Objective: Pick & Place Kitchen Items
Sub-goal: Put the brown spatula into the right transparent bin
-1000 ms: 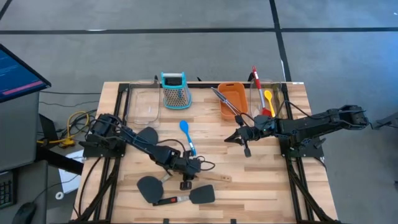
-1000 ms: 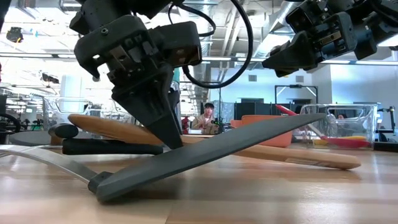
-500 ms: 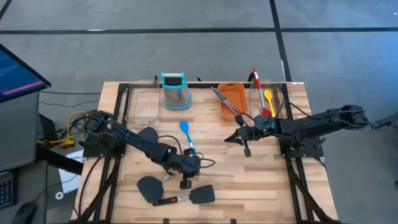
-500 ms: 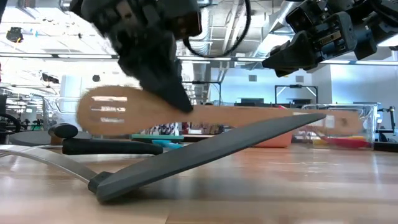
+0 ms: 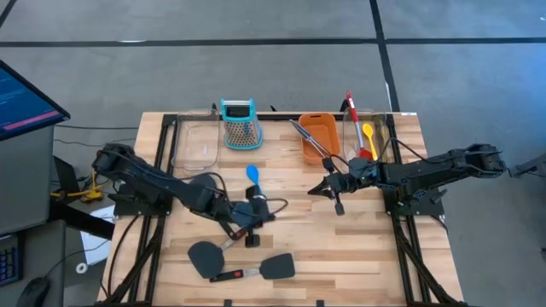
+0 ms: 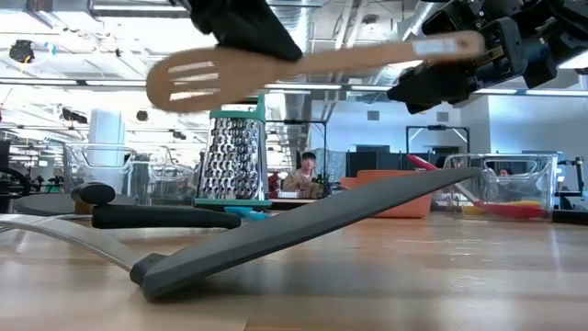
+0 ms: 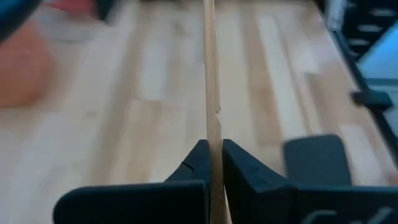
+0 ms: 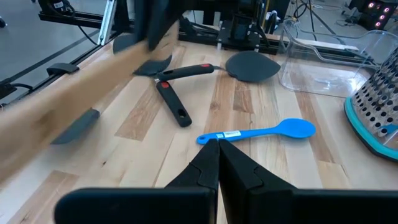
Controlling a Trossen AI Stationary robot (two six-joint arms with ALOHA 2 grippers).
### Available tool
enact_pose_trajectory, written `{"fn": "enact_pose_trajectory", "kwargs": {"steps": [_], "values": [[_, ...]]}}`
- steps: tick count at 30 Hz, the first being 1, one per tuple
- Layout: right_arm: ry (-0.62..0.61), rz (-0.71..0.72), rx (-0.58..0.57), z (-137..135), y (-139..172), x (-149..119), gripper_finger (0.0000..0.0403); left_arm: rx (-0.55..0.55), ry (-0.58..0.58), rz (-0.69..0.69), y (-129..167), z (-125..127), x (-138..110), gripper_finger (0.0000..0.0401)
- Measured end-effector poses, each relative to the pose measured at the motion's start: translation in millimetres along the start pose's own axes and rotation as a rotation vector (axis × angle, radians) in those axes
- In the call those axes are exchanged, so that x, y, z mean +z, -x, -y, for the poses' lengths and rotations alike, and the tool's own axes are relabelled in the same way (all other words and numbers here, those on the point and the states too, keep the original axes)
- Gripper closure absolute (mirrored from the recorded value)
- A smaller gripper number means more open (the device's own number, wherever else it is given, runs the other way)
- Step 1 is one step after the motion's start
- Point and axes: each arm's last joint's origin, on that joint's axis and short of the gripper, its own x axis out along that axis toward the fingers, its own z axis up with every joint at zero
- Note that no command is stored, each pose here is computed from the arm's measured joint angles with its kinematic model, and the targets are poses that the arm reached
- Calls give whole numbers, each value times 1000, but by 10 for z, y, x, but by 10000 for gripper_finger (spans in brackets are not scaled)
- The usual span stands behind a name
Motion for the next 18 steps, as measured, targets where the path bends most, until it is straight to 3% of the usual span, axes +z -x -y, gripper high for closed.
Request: {"fn": "enact_pose_trajectory", "kwargs": {"steps": [5,10,18], "values": [[0,-2,0,-1,0,-2,403,178,-12,14,315,-141,74,400],[-1,-3,0,0,0,-3,403,282,0,77,638,-257,173,400],[-1,-5,1,-1,0,-5,403,511,-88,219,1147,-448,340,400]]}}
